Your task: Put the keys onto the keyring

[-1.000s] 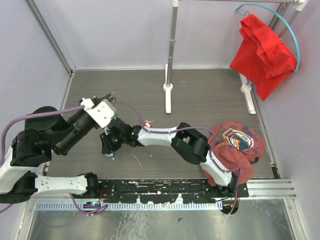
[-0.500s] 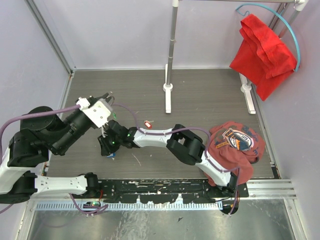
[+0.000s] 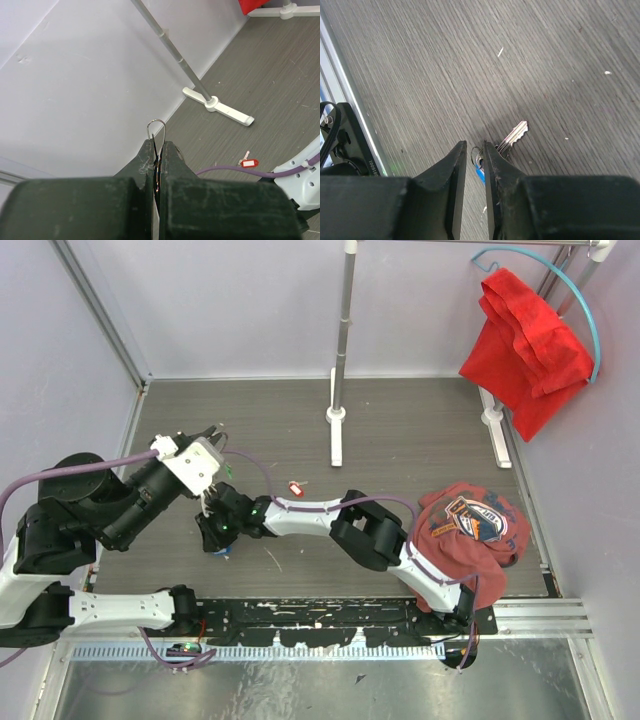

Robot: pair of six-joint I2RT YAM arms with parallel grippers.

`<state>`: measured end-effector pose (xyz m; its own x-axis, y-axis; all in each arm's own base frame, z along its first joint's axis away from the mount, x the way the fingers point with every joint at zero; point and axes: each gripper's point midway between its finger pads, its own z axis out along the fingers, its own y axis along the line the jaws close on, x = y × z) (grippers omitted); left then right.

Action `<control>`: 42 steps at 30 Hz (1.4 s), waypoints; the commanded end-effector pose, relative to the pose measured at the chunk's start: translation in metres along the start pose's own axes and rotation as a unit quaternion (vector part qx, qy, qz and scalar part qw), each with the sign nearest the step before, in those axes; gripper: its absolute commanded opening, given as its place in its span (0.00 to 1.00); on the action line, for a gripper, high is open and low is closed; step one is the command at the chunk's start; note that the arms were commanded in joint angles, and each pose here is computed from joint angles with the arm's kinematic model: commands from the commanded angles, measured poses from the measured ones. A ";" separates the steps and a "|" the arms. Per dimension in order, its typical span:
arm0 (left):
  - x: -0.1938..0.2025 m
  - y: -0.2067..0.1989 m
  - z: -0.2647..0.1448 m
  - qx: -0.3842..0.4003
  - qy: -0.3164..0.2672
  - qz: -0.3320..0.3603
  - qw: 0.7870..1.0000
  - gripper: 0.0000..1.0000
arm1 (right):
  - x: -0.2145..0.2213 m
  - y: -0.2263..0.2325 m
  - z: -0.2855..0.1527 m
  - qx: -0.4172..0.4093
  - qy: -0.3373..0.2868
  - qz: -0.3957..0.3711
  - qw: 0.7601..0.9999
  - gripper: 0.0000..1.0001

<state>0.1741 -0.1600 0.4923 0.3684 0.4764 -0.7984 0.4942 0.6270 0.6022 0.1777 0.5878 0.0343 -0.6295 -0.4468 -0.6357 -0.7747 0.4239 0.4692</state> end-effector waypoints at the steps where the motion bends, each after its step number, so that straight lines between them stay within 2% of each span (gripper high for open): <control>1: -0.006 0.013 -0.004 -0.020 -0.012 -0.010 1.000 0.00 | -0.017 0.010 -0.004 0.000 -0.021 -0.021 1.000 0.25; 6: -0.006 0.013 -0.005 -0.020 -0.012 -0.009 1.000 0.00 | -0.021 0.014 -0.008 -0.003 -0.025 -0.028 0.999 0.26; 10: -0.005 0.013 -0.005 -0.021 -0.012 -0.009 1.000 0.00 | -0.026 0.019 -0.012 -0.007 -0.031 -0.032 0.999 0.22; 14: -0.005 0.014 -0.005 -0.022 -0.012 -0.010 1.000 0.00 | -0.033 0.026 -0.019 -0.015 -0.040 -0.040 0.998 0.30; 16: -0.005 0.013 -0.005 -0.022 -0.011 -0.010 1.000 0.00 | -0.036 0.029 -0.023 -0.015 -0.046 -0.044 0.998 0.31; 42: -0.005 0.011 -0.003 -0.020 -0.012 -0.007 1.000 0.00 | -0.026 0.028 -0.032 0.001 -0.037 -0.064 0.997 0.28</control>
<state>0.1742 -0.1587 0.4928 0.3692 0.4780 -0.7970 0.4902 0.6284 0.6040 0.1686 0.5770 0.0346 -0.5644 -0.4959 -0.6600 -0.8220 0.4109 0.3943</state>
